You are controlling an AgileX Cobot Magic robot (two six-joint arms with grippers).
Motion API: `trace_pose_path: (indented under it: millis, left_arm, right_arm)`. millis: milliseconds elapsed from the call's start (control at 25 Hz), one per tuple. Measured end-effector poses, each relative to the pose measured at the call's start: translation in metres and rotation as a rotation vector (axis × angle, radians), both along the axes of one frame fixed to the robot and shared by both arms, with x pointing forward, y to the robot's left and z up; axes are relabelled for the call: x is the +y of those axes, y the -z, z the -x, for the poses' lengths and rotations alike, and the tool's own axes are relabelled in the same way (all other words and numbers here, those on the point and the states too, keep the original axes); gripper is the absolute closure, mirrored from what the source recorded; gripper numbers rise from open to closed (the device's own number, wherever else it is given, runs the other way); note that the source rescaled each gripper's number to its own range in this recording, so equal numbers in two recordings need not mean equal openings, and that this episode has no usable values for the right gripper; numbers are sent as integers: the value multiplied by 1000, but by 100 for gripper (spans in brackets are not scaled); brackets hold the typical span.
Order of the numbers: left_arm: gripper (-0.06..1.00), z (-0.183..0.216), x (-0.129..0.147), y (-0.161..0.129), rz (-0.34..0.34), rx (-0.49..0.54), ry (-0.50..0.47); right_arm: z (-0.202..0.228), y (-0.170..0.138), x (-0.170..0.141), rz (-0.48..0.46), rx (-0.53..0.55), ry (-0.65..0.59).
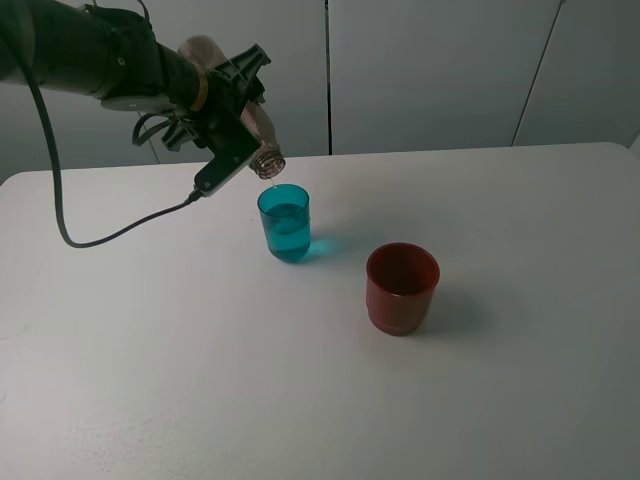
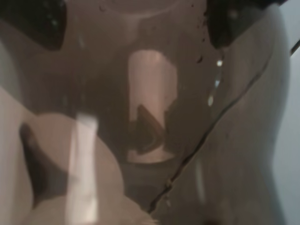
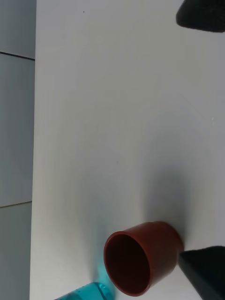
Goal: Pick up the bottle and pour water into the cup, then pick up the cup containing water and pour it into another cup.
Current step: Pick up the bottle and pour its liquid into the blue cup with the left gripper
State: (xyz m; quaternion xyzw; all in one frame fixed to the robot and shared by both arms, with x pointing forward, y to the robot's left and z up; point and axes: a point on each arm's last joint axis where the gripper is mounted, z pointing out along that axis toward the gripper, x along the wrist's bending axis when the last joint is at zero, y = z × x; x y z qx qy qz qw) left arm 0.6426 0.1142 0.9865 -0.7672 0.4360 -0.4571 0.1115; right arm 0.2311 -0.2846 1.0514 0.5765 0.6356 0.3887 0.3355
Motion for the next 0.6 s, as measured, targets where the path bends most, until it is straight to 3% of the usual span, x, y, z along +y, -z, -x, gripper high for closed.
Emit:
trace_pose_path:
  millis: [480, 600]
  left_arm:
    - [94, 1, -2, 0, -4, -5, 13]
    - [94, 1, -2, 0, 22, 3, 1]
  right_arm:
    - [0, 0, 0, 0, 0, 0]
    - [0, 0, 0, 0, 0, 0]
